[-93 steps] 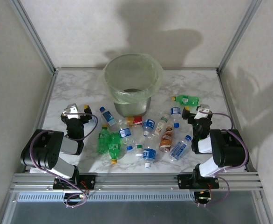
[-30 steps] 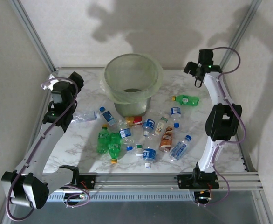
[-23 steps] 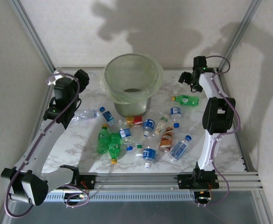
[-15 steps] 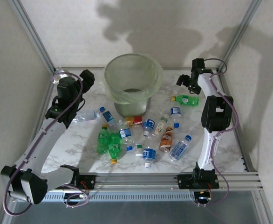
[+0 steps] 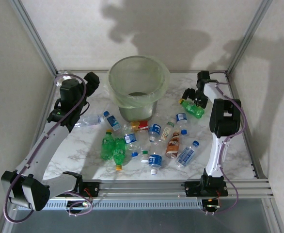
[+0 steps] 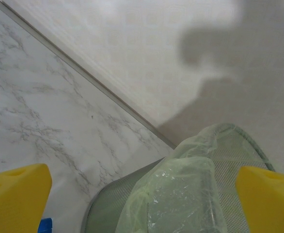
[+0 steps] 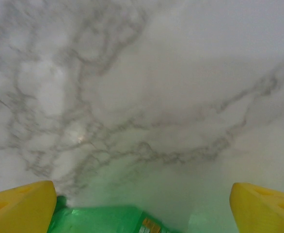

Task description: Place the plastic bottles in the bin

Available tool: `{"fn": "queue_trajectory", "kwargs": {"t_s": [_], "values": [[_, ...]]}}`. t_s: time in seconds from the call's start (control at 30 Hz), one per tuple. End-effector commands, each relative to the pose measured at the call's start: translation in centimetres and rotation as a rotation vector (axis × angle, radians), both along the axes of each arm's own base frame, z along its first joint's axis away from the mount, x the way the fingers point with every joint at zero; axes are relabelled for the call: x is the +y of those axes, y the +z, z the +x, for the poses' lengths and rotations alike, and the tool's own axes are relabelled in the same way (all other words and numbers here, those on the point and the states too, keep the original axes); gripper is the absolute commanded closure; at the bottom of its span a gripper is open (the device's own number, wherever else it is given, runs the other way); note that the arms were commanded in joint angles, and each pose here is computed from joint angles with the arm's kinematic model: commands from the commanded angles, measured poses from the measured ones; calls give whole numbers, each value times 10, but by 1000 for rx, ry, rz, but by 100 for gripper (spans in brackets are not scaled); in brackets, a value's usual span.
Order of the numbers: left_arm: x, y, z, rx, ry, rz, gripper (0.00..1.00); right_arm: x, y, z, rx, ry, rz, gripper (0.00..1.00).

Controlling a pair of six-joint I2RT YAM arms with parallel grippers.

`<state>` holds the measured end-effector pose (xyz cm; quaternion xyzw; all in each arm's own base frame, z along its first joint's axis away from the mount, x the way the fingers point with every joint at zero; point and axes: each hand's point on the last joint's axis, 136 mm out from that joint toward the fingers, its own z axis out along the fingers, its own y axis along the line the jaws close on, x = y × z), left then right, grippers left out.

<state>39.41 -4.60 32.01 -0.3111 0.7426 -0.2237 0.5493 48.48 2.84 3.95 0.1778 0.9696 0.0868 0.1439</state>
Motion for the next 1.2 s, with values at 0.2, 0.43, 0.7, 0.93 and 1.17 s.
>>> {"fn": "queue_trajectory", "kwargs": {"t_s": [0.2, 0.43, 0.7, 0.93, 1.17], "values": [[-12, 7, 7, -10, -41, -23, 3, -3, 17, -36, 2, -27, 10, 7], [-15, 9, 11, -7, -52, -16, 3, 8, 34, -44, -29, 21, -4, 1], [-17, 8, 14, 0, -61, -19, 4, 20, 30, -53, 8, 83, -133, 1], [-19, 11, 13, 5, -70, -21, 5, 16, 26, -58, 41, 83, -184, 1], [-29, 16, 13, 1, -110, -20, 7, 10, 3, -64, 111, 73, -214, 1]]}}
